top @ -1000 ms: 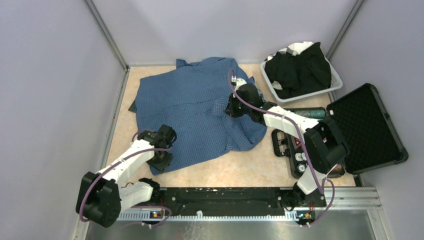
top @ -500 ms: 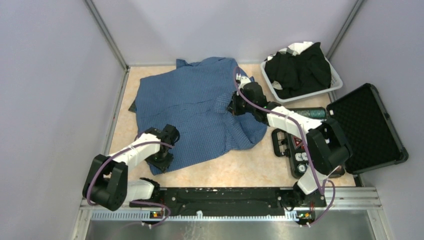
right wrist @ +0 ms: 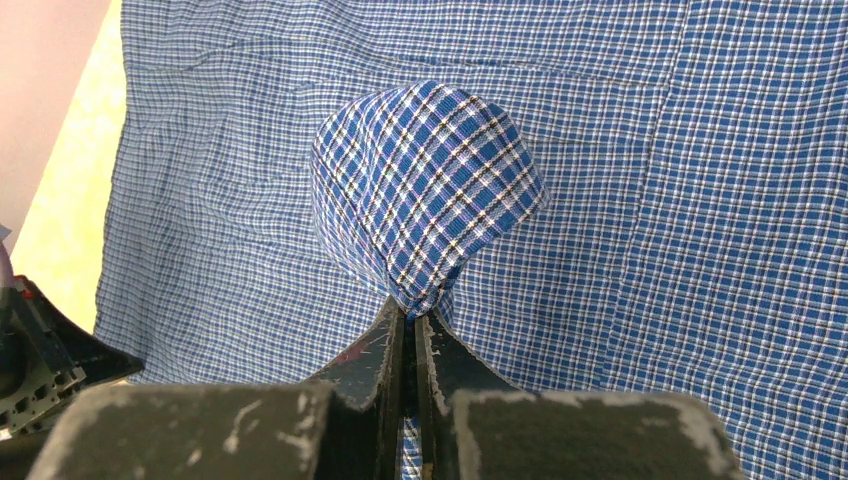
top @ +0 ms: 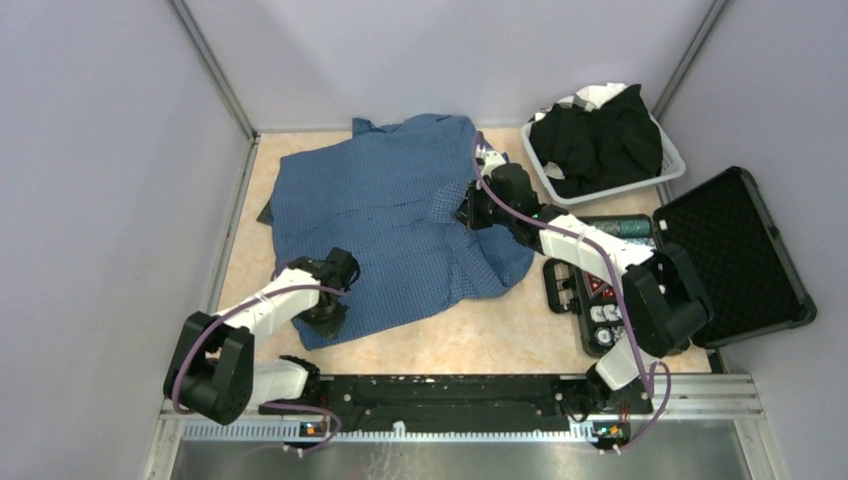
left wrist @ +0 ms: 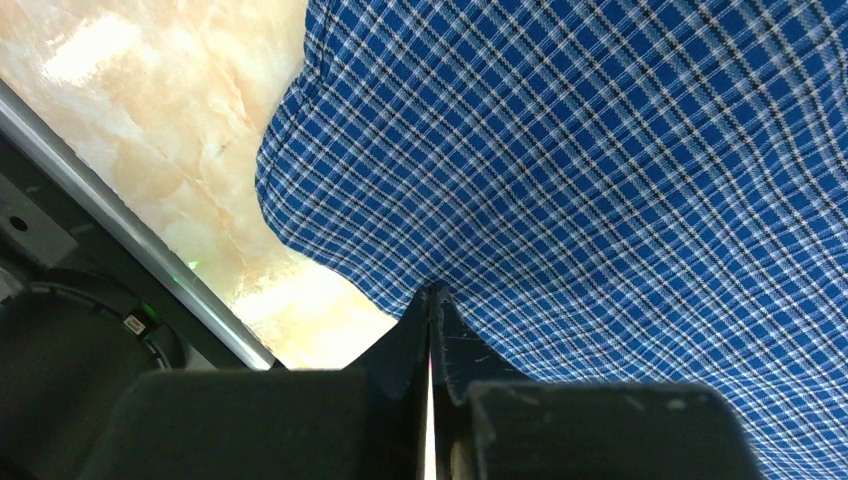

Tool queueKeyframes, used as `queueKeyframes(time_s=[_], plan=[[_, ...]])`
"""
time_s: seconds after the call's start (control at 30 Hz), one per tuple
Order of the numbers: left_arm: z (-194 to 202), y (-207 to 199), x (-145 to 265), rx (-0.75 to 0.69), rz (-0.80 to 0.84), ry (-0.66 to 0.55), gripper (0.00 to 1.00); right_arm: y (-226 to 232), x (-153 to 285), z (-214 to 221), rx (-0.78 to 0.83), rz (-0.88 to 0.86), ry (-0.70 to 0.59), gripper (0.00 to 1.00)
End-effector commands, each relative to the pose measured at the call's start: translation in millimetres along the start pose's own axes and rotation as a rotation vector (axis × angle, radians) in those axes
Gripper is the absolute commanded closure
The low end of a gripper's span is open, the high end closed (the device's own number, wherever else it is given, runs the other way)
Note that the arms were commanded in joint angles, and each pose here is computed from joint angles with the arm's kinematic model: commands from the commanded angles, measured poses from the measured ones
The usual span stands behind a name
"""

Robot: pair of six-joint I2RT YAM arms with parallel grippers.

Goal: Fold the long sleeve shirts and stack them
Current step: Fold the shirt at the center of the board.

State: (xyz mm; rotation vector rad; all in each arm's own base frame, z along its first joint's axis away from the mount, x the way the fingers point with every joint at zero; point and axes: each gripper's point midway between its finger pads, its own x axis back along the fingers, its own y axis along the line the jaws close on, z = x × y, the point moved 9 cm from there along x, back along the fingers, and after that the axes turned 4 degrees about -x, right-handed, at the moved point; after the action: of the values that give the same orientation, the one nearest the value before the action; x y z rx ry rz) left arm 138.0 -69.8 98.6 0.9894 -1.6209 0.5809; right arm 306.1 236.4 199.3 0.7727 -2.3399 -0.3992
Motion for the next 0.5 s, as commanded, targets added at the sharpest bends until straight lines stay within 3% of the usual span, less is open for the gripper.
queueKeyframes(time_s=[0.0,0.1,0.2,0.47], plan=[[-7,2,7,-0.027,0.000,-0.048,0.84,12,15,-21,0.016,-0.043,-0.092,1.00],[-5,7,10,-0.009,0.037,-0.031,0.67,11,16,-21,0.020,-0.036,-0.096,1.00],[-2,8,11,0.016,0.097,-0.005,0.57,11,18,-21,0.022,-0.036,-0.098,1.00],[23,12,-14,0.049,0.130,0.126,0.53,12,24,-18,0.024,-0.052,-0.108,1.00]])
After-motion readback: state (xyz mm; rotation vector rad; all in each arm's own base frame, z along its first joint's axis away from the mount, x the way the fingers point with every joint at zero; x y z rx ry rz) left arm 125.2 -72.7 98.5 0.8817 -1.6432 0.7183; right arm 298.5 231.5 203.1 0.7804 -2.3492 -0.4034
